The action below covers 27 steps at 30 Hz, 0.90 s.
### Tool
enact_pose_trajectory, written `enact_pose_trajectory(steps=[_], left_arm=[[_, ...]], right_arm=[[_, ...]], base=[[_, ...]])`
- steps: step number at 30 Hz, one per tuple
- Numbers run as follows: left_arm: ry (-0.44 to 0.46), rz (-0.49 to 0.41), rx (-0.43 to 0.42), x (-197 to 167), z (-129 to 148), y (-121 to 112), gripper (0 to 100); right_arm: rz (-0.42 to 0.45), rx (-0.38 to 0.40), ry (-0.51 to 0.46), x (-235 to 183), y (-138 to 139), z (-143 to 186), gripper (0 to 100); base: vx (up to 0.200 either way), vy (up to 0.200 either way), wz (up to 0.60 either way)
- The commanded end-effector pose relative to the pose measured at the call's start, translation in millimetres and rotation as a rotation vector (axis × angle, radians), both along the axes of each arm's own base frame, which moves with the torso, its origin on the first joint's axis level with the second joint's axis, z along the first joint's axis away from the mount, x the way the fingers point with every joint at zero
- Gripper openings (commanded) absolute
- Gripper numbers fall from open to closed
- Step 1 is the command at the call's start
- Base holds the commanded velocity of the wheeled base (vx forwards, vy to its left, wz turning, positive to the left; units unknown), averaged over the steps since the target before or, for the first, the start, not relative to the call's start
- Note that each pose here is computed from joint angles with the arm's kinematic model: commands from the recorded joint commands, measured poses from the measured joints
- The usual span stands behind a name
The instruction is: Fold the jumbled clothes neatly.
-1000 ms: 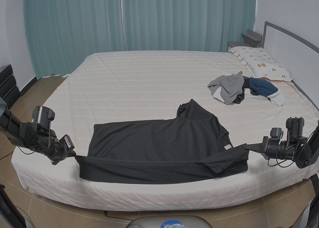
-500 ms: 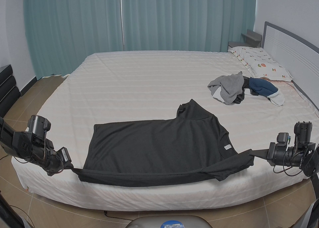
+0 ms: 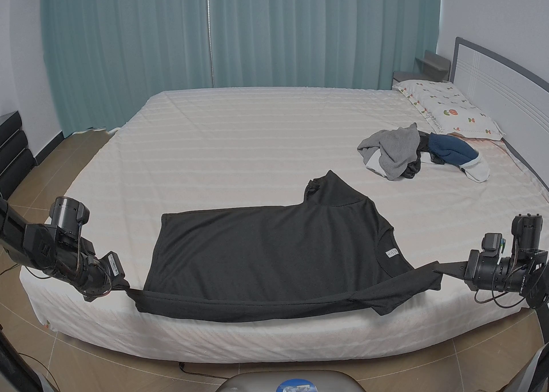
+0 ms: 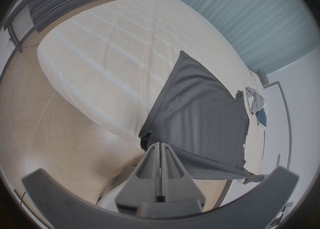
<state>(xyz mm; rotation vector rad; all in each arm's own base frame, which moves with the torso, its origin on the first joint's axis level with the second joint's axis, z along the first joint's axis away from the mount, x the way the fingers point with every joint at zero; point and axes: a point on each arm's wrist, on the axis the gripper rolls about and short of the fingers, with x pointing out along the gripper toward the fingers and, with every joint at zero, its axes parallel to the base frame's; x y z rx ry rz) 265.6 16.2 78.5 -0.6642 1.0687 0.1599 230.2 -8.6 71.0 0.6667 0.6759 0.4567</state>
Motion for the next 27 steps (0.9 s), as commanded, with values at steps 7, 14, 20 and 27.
enact_pose_trajectory(steps=[7,14,20,27], left_arm=[[0.0,0.014,-0.004,33.8,-8.4,4.9,0],[0.023,0.043,-0.018,55.6,-22.5,6.9,0],[0.045,0.048,-0.013,71.2,-37.4,8.4,0],[0.053,0.064,-0.019,84.4,-46.7,9.6,0]], right_arm=[[0.007,0.01,0.036,46.3,-0.6,-20.3,0],[0.026,0.005,0.049,76.2,5.6,-36.5,0],[0.042,0.001,0.04,97.6,10.8,-43.6,0],[0.047,0.001,0.058,115.7,12.2,-53.8,0]], base=[[0.0,0.0,0.0],[0.0,0.0,0.0],[0.0,0.0,0.0],[0.0,0.0,0.0]])
